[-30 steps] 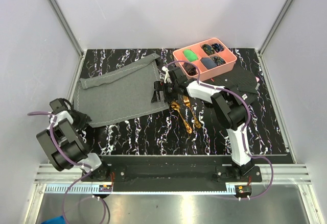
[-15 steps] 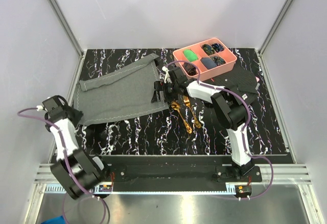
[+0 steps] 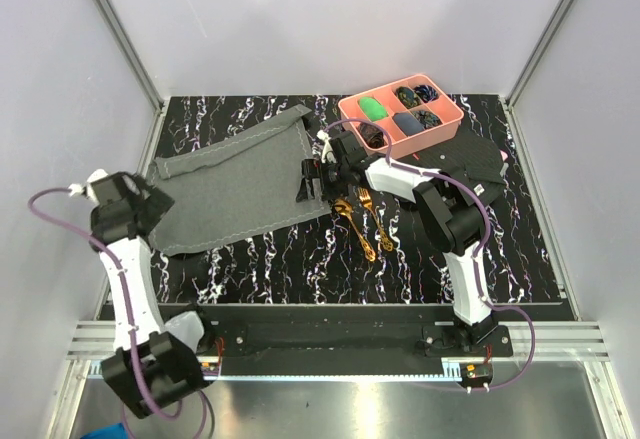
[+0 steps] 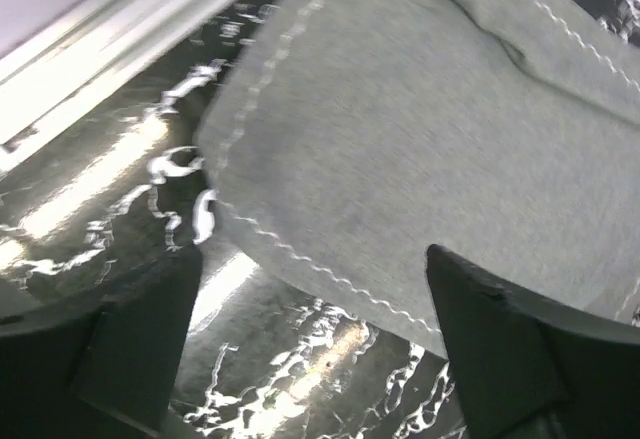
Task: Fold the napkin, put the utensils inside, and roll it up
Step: Flatten the napkin out
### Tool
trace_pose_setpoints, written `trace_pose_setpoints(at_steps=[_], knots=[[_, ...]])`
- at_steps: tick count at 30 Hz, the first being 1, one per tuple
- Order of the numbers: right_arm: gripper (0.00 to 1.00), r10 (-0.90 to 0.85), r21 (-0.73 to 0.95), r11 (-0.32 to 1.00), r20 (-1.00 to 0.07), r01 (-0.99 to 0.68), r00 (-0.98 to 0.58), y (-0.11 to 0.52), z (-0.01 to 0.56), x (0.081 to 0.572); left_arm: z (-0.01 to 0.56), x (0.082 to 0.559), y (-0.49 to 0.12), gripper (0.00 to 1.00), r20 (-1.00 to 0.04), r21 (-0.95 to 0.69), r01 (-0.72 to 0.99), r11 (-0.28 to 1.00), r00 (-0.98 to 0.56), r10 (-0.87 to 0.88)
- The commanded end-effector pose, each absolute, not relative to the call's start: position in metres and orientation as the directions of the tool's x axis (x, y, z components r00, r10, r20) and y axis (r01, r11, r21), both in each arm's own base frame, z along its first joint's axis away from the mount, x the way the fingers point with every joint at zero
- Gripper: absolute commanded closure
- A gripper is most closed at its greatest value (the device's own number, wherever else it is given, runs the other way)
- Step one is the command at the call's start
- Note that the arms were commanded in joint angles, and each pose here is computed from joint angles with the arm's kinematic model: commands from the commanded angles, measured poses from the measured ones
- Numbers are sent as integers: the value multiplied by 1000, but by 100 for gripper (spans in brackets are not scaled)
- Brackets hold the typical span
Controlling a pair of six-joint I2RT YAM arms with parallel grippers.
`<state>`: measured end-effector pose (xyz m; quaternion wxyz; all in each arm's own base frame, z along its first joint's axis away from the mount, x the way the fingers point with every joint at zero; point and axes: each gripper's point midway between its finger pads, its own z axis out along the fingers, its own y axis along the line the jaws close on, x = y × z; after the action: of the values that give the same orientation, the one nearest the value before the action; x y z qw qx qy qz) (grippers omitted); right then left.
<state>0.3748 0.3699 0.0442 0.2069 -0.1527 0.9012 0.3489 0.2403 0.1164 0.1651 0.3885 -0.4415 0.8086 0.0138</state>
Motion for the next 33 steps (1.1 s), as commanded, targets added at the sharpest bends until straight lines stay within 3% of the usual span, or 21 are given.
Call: trace_pose_setpoints(at_steps=[1, 11, 16, 23, 33], knots=[[1, -131, 569, 669, -543, -478, -830, 380, 89, 377, 190, 267, 99, 1, -711, -281, -692, 665, -316, -629], [1, -162, 602, 653, -480, -459, -862, 401, 62, 367, 180, 337, 18, 1, -715, -318, -525, 789, -414, -563], [1, -175, 590, 693, -421, -415, -890, 387, 38, 351, 155, 377, -32, 1, -638, -387, -438, 811, -508, -579], [2, -197, 579, 728, -336, -367, -921, 365, 21, 309, 177, 433, -41, 1, -677, -411, -367, 835, -490, -549], [3, -241, 603, 720, -246, -343, -939, 353, 29, 241, 136, 447, -60, 1, -588, -471, -368, 801, -546, -597]])
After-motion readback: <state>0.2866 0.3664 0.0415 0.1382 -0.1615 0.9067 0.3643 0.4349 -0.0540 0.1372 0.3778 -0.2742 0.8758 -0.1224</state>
